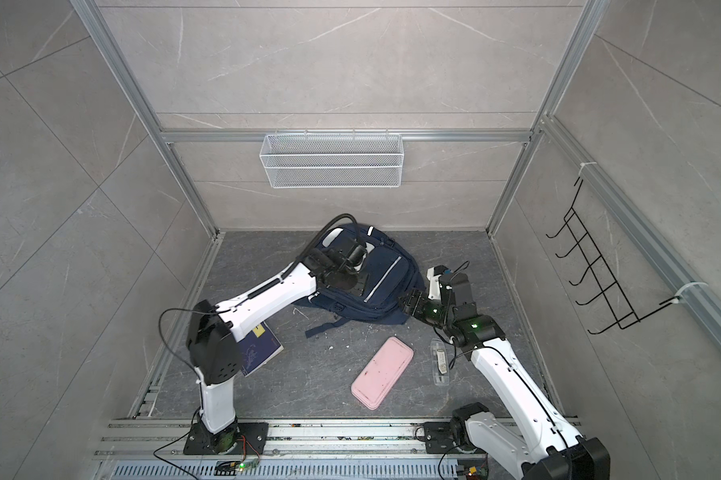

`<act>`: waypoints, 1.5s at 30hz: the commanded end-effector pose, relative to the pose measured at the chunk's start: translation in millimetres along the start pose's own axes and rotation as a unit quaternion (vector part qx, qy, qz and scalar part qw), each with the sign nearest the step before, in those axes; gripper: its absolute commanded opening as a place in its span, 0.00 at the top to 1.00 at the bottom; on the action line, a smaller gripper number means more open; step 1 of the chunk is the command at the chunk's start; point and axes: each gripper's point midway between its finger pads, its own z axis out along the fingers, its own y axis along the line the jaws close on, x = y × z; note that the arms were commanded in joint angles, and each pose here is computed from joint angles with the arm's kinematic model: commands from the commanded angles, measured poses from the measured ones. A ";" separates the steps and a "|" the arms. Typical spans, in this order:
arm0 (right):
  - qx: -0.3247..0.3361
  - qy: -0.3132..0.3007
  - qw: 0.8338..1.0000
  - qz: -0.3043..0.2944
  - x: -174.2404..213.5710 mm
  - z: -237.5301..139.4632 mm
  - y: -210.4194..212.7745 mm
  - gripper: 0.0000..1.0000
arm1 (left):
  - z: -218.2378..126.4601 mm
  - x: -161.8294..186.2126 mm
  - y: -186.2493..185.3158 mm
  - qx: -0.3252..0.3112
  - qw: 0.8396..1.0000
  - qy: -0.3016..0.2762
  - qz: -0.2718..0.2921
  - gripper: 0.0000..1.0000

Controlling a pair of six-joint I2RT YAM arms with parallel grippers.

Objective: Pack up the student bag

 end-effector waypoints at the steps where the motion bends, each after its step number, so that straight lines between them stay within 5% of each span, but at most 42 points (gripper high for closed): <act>1: -0.015 0.000 0.999 -0.032 -4.4 4.0 17.4 0.28 | -36.5 -5.2 37.0 -0.014 0.996 -0.054 -0.063 0.45; 10: -0.030 0.032 0.996 -0.076 8.9 31.6 45.7 0.28 | -76.4 88.2 153.4 -0.078 0.966 -0.068 -0.235 0.41; 20: -0.049 0.083 0.987 -0.131 38.3 72.7 93.7 0.28 | -91.8 169.0 213.1 -0.145 0.921 -0.070 -0.354 0.41; 27: -0.056 0.118 0.976 -0.175 73.6 92.9 123.0 0.28 | -79.6 220.0 246.7 -0.162 0.873 -0.053 -0.457 0.40; 34: -0.051 0.155 0.964 -0.211 109.2 120.0 144.3 0.29 | -62.5 237.5 275.3 -0.133 0.826 -0.075 -0.542 0.40; 45: -0.039 0.200 0.947 -0.249 137.1 174.7 170.4 0.29 | -51.6 245.2 312.3 -0.154 0.800 -0.078 -0.575 0.41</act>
